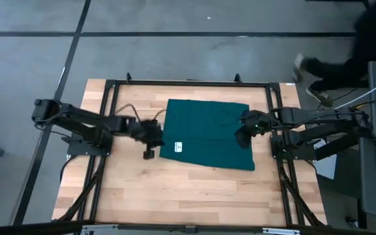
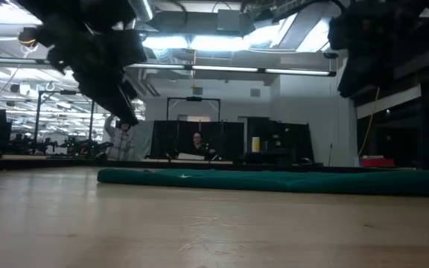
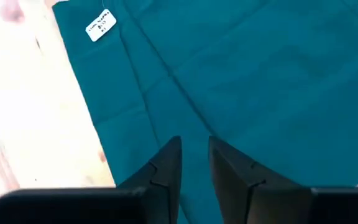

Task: Fold microfiber towels
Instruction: Fold the green towel

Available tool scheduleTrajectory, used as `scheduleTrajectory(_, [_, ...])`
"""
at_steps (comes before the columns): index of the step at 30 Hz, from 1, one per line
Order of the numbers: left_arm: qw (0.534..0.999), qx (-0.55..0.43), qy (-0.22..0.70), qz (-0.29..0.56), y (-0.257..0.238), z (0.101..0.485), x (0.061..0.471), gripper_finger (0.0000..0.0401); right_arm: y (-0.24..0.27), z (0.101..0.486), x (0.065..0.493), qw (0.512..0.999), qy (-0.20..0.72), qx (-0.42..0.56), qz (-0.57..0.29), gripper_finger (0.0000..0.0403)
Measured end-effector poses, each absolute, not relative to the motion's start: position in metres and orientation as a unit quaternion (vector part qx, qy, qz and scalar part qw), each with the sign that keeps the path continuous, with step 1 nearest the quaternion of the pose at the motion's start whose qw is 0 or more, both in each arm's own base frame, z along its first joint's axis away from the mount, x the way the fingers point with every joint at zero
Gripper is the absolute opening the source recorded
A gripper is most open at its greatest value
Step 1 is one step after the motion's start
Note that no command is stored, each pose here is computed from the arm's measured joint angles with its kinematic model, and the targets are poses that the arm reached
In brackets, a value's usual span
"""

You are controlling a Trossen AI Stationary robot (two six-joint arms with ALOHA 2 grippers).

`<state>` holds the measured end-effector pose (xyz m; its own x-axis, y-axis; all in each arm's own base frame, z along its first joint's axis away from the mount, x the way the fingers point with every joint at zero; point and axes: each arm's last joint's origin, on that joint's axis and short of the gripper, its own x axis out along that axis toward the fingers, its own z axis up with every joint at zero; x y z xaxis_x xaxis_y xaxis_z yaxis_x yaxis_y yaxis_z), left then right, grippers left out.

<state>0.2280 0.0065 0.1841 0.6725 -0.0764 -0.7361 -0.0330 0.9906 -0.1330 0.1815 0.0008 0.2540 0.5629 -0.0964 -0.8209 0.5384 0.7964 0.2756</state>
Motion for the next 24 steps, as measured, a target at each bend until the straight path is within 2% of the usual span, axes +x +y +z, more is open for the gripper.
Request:
scheduleTrajectory(7, [0.877, -0.219, 0.425, -0.045, 0.056, 0.177, 0.214, 0.0091, 0.006, 0.254, 0.182, 0.842, 0.424, 0.275, -0.189, 0.0118])
scheduleTrajectory(14, [0.854, -0.282, 0.425, -0.107, 0.068, 0.16, 0.22, 0.0087, 0.01, 0.256, 0.182, 0.844, 0.412, 0.285, -0.192, 0.0138])
scheduleTrajectory(17, [0.855, -0.261, 0.437, -0.101, 0.071, 0.154, 0.229, 0.0087, 0.01, 0.258, 0.181, 0.844, 0.405, 0.294, -0.195, 0.014])
scheduleTrajectory(21, [0.884, -0.167, 0.434, -0.049, 0.077, 0.164, 0.248, 0.0086, 0.011, 0.261, 0.177, 0.849, 0.395, 0.295, -0.19, 0.0132])
scheduleTrajectory(24, [0.88, -0.135, 0.454, -0.025, 0.082, 0.159, 0.251, 0.0081, 0.014, 0.264, 0.173, 0.851, 0.389, 0.302, -0.184, 0.0123])
